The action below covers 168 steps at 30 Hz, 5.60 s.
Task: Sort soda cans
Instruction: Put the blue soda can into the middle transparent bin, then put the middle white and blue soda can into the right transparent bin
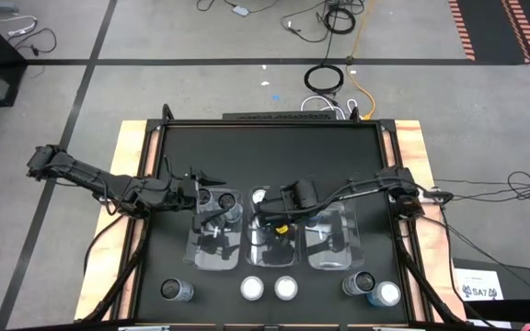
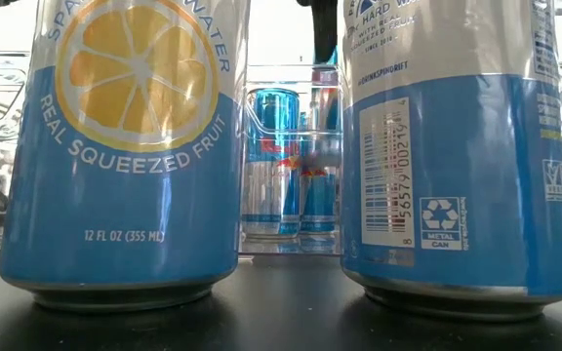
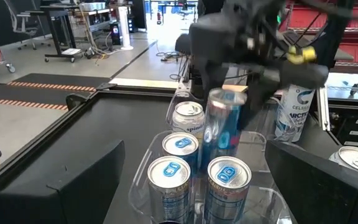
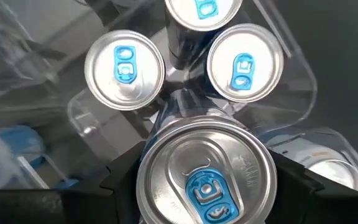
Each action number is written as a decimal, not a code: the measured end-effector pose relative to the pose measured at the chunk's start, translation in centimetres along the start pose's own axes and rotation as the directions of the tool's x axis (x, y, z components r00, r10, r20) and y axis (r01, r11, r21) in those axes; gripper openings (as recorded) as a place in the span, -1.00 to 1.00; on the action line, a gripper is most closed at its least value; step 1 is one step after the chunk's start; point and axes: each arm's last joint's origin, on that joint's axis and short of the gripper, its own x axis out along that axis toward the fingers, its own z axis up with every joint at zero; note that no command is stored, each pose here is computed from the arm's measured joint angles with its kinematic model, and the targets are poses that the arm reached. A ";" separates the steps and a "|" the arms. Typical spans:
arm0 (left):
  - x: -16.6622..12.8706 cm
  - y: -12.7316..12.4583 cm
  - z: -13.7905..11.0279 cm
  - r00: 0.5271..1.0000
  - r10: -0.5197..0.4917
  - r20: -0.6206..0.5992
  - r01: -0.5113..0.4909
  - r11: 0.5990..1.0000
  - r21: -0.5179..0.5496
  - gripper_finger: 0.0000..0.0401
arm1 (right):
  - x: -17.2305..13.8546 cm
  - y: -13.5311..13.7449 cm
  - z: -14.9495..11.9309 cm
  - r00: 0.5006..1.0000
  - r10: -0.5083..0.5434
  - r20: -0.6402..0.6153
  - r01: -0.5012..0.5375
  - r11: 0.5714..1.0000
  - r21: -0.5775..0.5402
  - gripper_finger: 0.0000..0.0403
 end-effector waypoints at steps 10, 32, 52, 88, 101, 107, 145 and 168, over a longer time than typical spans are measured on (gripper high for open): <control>0.0 0.0 0.0 1.000 0.000 0.000 0.000 1.000 0.000 0.98 | 3.6 1.2 0.2 0.996 -0.079 -0.052 0.077 0.996 -0.045 0.15; 0.0 0.0 0.0 1.000 0.000 -0.004 0.000 1.000 0.000 0.98 | 7.1 -0.8 -0.2 0.997 0.010 -0.077 -0.011 1.000 -0.009 0.15; 0.0 0.0 -0.1 1.000 0.000 -0.007 0.000 1.000 0.003 0.98 | 6.5 -1.0 -0.3 0.997 0.020 -0.077 -0.019 1.000 0.013 0.38; 0.0 0.0 -0.1 1.000 -0.009 -0.007 0.009 1.000 -0.003 0.98 | 0.8 -1.0 0.5 0.998 0.040 -0.050 -0.037 0.998 0.045 0.39; 0.0 0.0 -0.1 1.000 -0.009 -0.006 0.009 1.000 -0.003 0.98 | -3.7 2.1 -4.4 1.000 0.030 0.003 -0.030 0.970 0.242 0.39; 0.0 0.0 -0.1 1.000 -0.009 -0.006 0.009 1.000 -0.003 0.98 | -4.5 4.2 -8.1 0.998 0.056 -0.011 -0.047 0.917 0.396 0.39; 0.0 0.0 -0.1 1.000 -0.009 -0.007 0.009 1.000 -0.002 0.98 | -0.2 11.1 -13.3 0.982 0.173 -0.070 -0.106 0.823 0.558 0.38; 0.0 0.0 -0.1 1.000 -0.009 -0.007 0.009 1.000 -0.002 0.98 | -0.3 11.9 -12.6 0.970 0.239 0.033 -0.232 0.887 0.398 0.63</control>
